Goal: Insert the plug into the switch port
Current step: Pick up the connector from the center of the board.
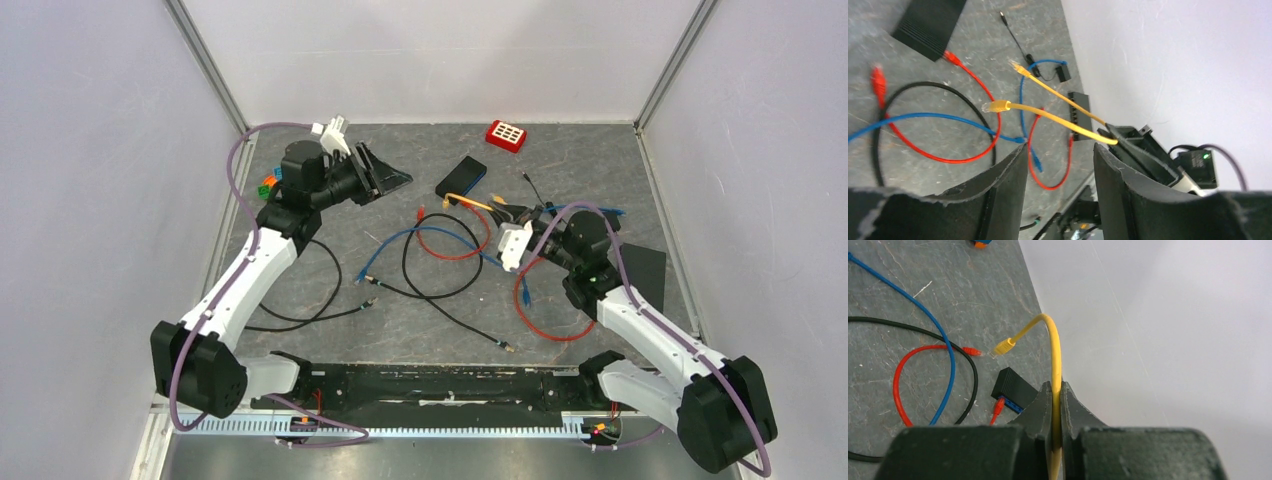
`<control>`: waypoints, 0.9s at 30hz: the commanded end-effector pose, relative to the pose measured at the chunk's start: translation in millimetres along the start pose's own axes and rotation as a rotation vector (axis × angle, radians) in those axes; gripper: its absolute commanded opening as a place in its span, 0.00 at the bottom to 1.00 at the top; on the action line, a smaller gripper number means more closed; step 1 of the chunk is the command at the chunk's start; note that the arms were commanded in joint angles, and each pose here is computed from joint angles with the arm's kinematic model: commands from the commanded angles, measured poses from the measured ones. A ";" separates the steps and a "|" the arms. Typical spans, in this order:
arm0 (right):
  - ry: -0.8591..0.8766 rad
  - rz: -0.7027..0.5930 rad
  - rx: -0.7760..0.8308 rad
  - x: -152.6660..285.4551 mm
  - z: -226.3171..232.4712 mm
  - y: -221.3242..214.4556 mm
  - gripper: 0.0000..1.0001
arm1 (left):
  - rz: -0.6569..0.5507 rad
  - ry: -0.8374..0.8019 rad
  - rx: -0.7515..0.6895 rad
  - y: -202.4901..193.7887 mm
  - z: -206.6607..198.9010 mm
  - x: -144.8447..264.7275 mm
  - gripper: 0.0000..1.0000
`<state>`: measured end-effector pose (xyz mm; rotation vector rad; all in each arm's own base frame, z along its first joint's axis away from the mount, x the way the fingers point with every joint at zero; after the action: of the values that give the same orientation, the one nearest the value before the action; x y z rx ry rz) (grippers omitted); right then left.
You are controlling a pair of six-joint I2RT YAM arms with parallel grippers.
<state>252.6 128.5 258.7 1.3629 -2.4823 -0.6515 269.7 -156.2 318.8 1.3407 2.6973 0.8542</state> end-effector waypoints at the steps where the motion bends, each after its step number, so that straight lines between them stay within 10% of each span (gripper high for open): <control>1: -0.135 -0.054 0.248 3.0 -17.2 18.4 0.00 | 0.031 -0.106 0.212 -7.5 1.9 -14.2 0.57; 27: -0.078 0.018 0.376 6.8 47.5 22.2 0.00 | 0.098 0.091 0.449 -79.0 46.3 -73.1 0.60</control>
<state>214.8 148.0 218.2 1.4486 -2.6672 -0.2805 268.5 -223.5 228.8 1.5916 2.9792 0.3088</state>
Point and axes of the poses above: each gripper's point midway between its finger pads, its own x axis back along the fingers, its own z axis along the line the jaws close on, y = z × x, the point moved 10 cm from there along x, back along the fingers, and after that the axes turned 6 degrees about x, right-handed, at the moved point
